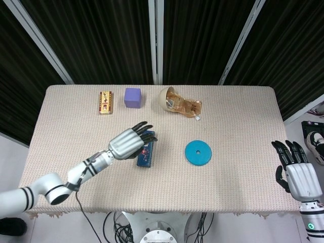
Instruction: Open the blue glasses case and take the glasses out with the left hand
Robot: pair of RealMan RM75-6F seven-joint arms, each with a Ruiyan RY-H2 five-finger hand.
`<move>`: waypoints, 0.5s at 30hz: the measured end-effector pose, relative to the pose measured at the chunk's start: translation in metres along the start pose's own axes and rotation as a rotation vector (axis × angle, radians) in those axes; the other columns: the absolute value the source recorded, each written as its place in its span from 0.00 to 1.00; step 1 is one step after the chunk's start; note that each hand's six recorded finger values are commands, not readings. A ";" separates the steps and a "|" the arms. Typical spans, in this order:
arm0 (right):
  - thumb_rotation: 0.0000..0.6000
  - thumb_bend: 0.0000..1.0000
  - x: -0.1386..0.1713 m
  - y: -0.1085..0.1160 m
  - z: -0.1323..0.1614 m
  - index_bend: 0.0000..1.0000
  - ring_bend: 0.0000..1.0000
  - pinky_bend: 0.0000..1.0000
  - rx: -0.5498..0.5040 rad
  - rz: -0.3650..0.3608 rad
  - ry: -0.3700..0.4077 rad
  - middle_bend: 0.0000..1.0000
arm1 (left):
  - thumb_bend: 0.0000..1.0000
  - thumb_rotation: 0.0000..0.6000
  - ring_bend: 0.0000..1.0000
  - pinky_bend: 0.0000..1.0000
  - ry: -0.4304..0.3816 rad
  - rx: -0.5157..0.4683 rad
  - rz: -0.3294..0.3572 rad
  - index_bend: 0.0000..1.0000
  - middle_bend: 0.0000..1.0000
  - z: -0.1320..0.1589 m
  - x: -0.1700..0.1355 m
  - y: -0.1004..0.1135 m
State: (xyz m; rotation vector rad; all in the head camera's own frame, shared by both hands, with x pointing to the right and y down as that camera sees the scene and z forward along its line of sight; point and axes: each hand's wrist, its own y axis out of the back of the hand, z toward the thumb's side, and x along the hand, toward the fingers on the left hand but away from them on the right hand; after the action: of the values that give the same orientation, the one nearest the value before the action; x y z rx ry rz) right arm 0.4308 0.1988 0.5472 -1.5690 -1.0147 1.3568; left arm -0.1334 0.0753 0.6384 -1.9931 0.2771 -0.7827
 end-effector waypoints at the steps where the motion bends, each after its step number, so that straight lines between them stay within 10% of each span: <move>1: 1.00 0.77 0.000 0.000 -0.001 0.00 0.00 0.00 -0.001 0.002 -0.003 0.12 | 0.64 1.00 0.03 0.01 -0.012 -0.001 -0.012 0.21 0.21 0.004 0.010 -0.002; 15: 1.00 0.77 0.004 -0.004 -0.010 0.00 0.00 0.00 -0.018 0.004 -0.025 0.12 | 0.63 1.00 0.03 0.00 0.044 0.008 -0.228 0.24 0.24 0.004 0.076 -0.051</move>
State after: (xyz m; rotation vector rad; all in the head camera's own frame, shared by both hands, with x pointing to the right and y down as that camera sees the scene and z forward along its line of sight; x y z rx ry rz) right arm 0.4404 0.2037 0.5508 -1.5715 -1.0418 1.3773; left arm -0.0783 0.0680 0.7119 -2.0244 0.0721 -0.9704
